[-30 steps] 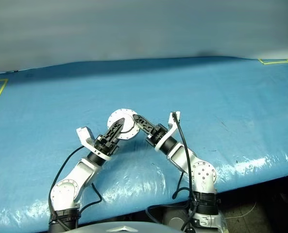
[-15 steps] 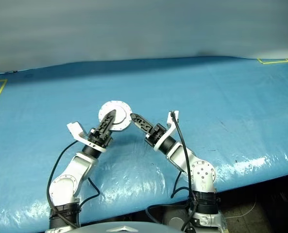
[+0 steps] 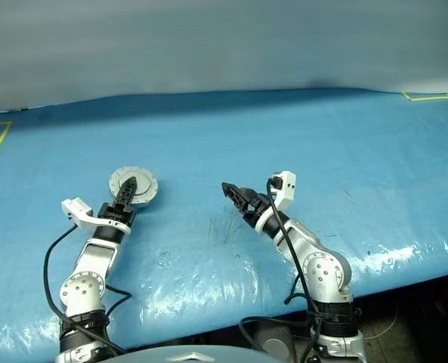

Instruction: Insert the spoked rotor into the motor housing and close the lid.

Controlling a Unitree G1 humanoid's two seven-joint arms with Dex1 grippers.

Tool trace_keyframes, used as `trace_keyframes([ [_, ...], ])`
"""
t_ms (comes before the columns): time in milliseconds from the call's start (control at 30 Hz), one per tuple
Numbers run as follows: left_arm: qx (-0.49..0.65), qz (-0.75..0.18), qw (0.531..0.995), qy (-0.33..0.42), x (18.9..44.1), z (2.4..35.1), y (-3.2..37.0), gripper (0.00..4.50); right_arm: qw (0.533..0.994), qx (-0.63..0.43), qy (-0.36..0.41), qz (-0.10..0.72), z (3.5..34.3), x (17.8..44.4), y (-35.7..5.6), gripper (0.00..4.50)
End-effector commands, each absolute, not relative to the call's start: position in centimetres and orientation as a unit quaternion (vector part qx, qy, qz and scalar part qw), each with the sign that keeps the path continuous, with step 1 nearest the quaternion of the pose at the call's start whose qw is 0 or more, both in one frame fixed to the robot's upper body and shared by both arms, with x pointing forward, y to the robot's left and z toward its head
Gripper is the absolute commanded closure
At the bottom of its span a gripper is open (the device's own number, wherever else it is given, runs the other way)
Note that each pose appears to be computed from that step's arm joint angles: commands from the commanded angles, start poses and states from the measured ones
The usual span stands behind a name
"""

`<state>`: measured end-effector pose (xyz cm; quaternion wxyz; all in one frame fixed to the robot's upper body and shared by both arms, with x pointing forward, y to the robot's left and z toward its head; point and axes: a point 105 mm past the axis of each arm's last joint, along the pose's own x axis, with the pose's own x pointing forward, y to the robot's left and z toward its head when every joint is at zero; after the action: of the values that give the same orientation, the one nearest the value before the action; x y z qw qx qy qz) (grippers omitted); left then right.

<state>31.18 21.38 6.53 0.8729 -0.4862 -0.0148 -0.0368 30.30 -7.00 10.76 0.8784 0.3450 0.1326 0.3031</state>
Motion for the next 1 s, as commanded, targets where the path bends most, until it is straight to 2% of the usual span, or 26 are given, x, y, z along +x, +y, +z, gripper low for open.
trace_keyframes([
  [33,-0.481,-0.048,0.875,-0.031,31.4,7.3,21.4,1.82,0.877,0.332,0.115,0.327,11.7,29.9,-5.9,0.74],
  [333,-0.434,0.016,0.901,0.004,30.8,4.9,23.7,1.82,0.883,0.322,0.129,0.315,10.8,30.0,-5.6,0.74],
  [367,-0.431,0.018,0.902,0.005,30.7,4.9,24.0,1.37,0.883,0.321,0.129,0.316,10.8,30.0,-5.6,0.71],
  [400,-0.427,0.022,0.904,0.001,30.5,5.0,24.4,1.18,0.885,0.318,0.129,0.316,10.7,30.0,-5.5,0.71],
  [533,-0.408,0.026,0.912,-0.007,30.0,5.5,25.8,1.18,0.886,0.310,0.136,0.316,10.5,30.0,-5.4,0.71],
  [600,-0.399,0.027,0.916,-0.013,29.8,5.7,26.5,0.87,0.888,0.305,0.137,0.316,10.4,30.0,-5.4,0.71],
  [700,-0.401,0.021,0.915,-0.023,29.6,6.3,26.9,0.05,0.888,0.303,0.142,0.314,10.1,30.1,-5.3,0.71],
  [767,-0.390,0.016,0.920,-0.026,29.5,6.8,27.0,0.02,0.888,0.301,0.147,0.315,9.8,30.0,-5.2,0.71],
  [1000,-0.343,0.141,0.927,-0.050,28.3,6.9,32.3,0.02,0.888,0.292,0.150,0.323,9.7,29.9,-4.8,0.71],
])
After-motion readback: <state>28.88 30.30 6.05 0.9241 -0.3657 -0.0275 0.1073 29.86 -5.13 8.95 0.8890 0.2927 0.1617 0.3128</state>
